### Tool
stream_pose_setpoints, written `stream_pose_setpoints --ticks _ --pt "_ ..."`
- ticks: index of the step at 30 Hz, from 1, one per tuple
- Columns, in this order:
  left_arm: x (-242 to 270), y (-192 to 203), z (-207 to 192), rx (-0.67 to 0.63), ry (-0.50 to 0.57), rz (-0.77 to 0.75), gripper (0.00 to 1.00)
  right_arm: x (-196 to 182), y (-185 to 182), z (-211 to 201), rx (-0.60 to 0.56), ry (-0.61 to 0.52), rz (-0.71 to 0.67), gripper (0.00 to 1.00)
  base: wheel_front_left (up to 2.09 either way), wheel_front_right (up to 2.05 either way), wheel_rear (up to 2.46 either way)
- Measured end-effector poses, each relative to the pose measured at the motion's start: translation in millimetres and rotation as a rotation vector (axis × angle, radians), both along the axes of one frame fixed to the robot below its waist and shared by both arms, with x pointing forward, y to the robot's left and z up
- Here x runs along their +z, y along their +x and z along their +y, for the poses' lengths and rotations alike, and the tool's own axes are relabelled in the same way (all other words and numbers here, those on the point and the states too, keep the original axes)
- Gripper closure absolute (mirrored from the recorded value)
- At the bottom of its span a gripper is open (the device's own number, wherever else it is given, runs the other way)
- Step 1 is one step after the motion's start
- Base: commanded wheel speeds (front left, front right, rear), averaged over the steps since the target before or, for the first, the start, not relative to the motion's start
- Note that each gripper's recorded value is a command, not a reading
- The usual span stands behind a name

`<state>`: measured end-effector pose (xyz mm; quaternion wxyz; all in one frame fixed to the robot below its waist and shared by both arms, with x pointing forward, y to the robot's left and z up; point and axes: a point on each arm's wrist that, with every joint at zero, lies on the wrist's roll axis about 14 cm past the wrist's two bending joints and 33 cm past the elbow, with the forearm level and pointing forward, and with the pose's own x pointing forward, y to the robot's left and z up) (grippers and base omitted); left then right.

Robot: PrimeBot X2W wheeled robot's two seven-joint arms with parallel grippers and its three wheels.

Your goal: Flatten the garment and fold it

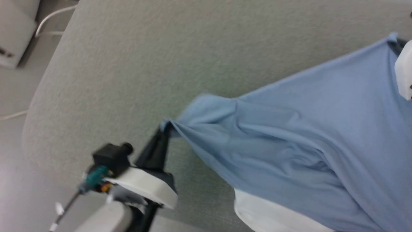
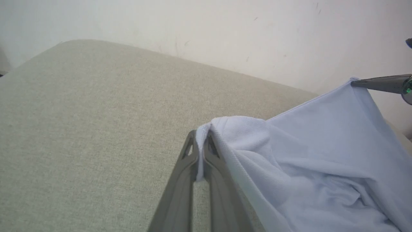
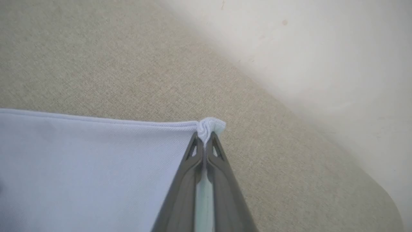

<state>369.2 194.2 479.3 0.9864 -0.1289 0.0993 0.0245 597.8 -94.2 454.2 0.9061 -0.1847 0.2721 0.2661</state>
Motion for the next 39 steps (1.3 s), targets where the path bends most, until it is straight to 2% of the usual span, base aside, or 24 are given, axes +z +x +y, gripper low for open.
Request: stream_pose_setpoints --ticks 5,10,17,23,28,30,32,36,39 --pt "56.4 10.9 8.3 -0.040 0.079 -0.161 1.00 83.4 -6.2 -21.5 -0.021 0.087 -0.217 1.00 0.00 0.00 0.00" --pt "123.8 21.2 5.1 -0.088 0.136 -0.352 1.00 171.7 -28.5 -47.4 -0.044 0.154 -0.438 1.00 0.00 0.00 0.00" --pt "234.1 17.9 -12.7 -0.167 0.203 -0.681 1.00 283.4 -83.3 -88.2 -0.089 0.183 -0.724 1.00 0.00 0.00 0.00" --pt "330.2 -5.1 -30.2 -0.215 0.253 -0.984 1.00 355.8 -138.5 -120.4 -0.144 0.186 -0.923 1.00 0.00 0.00 0.00" --pt "387.7 -20.7 -52.3 -0.293 0.279 -1.164 1.00 382.5 -169.3 -140.2 -0.191 0.152 -1.003 1.00 0.00 0.00 0.00" --pt "405.3 -23.6 -58.3 -0.307 0.376 -1.232 1.00 388.8 -173.9 -145.3 -0.202 0.148 -1.024 1.00 0.00 0.00 0.00" --pt "419.2 -21.5 -61.8 -0.312 0.408 -1.273 1.00 393.9 -173.6 -148.4 -0.210 0.148 -1.042 1.00 0.00 0.00 0.00" --pt "433.5 0.1 -67.4 -0.331 0.424 -1.288 1.00 404.3 -164.8 -155.1 -0.227 0.148 -1.075 1.00 0.00 0.00 0.00" --pt "435.2 30.6 -69.1 -0.336 0.508 -1.253 1.00 406.4 -148.0 -159.9 -0.240 0.146 -1.080 1.00 0.00 0.00 0.00"
